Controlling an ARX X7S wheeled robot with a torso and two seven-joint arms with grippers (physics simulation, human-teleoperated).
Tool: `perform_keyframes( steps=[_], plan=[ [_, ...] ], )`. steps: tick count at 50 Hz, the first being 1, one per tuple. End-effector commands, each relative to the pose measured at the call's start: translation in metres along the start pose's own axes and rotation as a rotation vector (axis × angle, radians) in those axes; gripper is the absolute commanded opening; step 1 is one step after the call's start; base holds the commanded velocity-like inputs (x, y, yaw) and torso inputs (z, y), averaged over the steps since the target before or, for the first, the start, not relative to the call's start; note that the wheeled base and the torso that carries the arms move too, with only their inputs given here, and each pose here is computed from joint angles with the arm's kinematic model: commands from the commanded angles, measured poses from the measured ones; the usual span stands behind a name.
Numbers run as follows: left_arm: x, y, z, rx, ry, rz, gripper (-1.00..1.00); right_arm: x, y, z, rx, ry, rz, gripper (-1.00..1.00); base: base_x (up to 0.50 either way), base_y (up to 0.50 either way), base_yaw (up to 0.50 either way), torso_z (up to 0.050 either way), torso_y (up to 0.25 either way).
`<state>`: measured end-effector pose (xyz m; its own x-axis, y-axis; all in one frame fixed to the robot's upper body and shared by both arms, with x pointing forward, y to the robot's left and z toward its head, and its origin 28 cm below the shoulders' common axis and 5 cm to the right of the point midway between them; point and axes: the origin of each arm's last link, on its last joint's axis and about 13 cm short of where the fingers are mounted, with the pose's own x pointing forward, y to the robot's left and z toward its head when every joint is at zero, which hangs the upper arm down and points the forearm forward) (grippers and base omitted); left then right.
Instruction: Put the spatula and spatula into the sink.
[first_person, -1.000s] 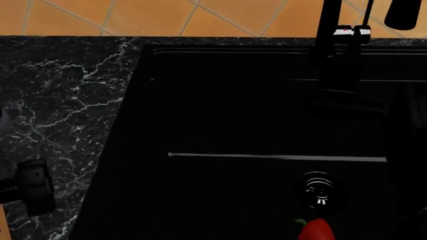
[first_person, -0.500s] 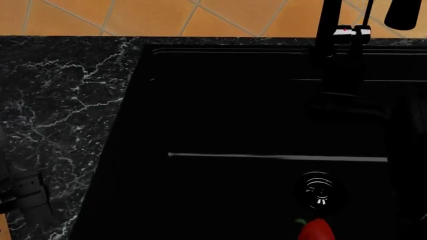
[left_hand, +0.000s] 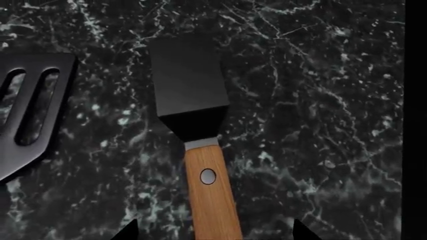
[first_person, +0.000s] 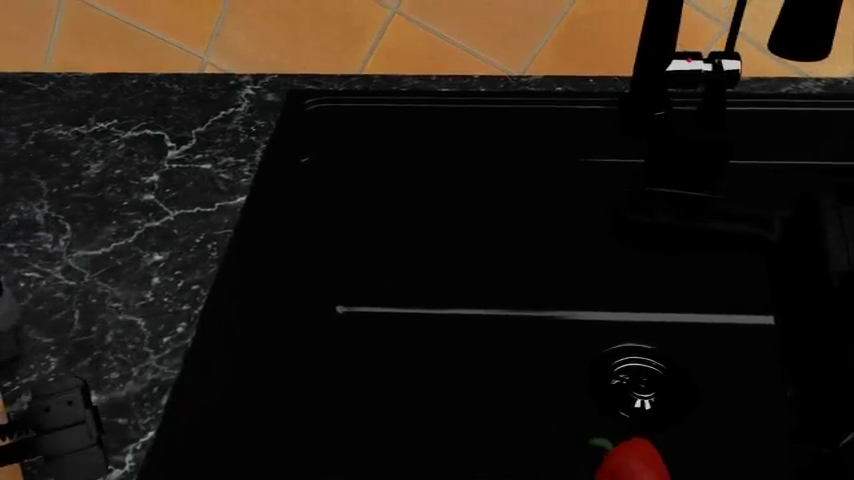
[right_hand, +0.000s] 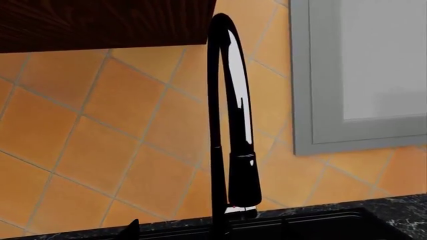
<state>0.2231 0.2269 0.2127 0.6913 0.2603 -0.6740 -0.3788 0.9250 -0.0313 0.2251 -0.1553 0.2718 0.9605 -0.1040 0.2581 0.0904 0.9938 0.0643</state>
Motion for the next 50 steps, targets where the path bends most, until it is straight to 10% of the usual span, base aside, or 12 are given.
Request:
perform_keyframes(
  steps=[1,3,4,17,28,41,50],
  plan=[
    [0.011,0.000,-0.023,0.008,0.163,0.010,1.00,0.000,0.000,0.000,-0.001,-0.001,-0.001,1.00,0.00,0.00,0.00,0.000,0.000],
    [0.011,0.001,-0.023,-0.003,0.163,0.004,1.00,0.000,0.000,0.000,-0.001,0.000,-0.003,1.00,0.01,0.00,0.00,-0.008,0.000],
    [0.011,0.001,-0.022,-0.006,0.159,0.009,-1.00,0.000,0.000,0.000,-0.001,0.001,-0.005,1.00,0.00,0.00,0.00,0.000,0.000],
    [0.007,-0.003,-0.016,-0.004,0.109,-0.022,-1.00,-0.001,-0.002,-0.002,0.003,0.006,-0.012,1.00,0.00,0.00,0.00,-0.002,0.000],
    [-0.007,-0.010,0.012,0.012,-0.147,-0.072,-1.00,-0.001,-0.002,-0.003,-0.003,0.010,-0.009,1.00,0.00,0.00,0.00,-0.001,0.000],
    [-0.034,-0.022,0.047,0.248,-0.518,-0.324,-1.00,0.000,0.000,0.000,-0.008,0.005,-0.002,1.00,0.00,0.00,0.00,0.000,0.000],
    [-0.039,-0.031,0.047,0.379,-0.534,-0.484,-1.00,0.000,0.000,0.002,-0.013,0.002,-0.004,1.00,0.00,0.00,0.00,0.000,0.000]
  ],
)
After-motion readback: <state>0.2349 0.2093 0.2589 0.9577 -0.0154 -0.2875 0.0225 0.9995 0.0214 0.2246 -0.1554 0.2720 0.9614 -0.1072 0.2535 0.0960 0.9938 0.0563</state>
